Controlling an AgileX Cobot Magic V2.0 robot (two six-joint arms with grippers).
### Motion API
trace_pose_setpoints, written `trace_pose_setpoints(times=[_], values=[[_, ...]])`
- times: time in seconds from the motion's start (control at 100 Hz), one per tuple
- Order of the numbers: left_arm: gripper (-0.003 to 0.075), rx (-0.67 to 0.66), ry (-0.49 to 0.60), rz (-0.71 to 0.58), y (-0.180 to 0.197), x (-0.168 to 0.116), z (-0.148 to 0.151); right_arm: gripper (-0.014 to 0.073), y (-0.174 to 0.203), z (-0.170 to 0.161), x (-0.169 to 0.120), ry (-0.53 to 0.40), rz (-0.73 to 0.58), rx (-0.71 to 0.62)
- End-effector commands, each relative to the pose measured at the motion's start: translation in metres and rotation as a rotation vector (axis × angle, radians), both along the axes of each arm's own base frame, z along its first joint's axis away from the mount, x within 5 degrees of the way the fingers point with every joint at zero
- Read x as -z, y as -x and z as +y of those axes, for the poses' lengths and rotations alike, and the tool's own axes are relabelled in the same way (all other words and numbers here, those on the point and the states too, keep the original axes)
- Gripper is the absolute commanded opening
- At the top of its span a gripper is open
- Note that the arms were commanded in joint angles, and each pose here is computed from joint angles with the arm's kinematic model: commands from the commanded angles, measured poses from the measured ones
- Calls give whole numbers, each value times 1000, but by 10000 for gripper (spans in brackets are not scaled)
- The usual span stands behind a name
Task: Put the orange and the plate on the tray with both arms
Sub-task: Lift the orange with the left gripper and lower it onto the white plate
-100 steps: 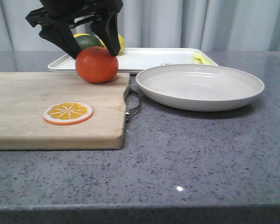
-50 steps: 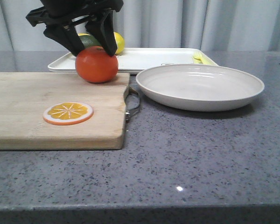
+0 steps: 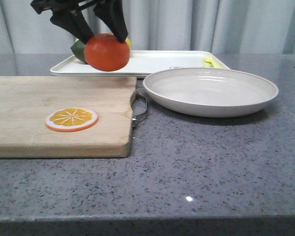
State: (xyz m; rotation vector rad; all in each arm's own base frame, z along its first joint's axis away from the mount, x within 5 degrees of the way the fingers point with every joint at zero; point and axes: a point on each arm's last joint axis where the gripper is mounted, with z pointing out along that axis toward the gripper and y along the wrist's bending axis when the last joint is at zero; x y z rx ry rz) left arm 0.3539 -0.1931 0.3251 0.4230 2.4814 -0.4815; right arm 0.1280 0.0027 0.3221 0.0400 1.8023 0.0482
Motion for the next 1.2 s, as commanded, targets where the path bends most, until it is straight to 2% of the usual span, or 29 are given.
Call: trace_pose_setpoints(times=[0.0, 0.36, 0.64, 0.88, 1.1, 1.19], values=[[311, 11, 105, -94, 10, -39, -8, -66, -3, 0, -19, 6, -109, -4], [316, 170, 153, -184, 38, -47, -68, -66, -3, 0, -20, 6, -119, -5], [316, 259, 134, -132, 35, -32, -112, -66, -3, 0, -20, 6, -119, -5], [316, 279, 82, -52, 26, -6, -124, -66, -3, 0, -20, 6, -119, -5], [320, 276, 84, -55, 24, -4, -125, -66, -3, 0, -19, 6, -118, -5], [378, 276, 84, -56, 24, -4, -125, -66, -3, 0, -19, 6, -118, -5]])
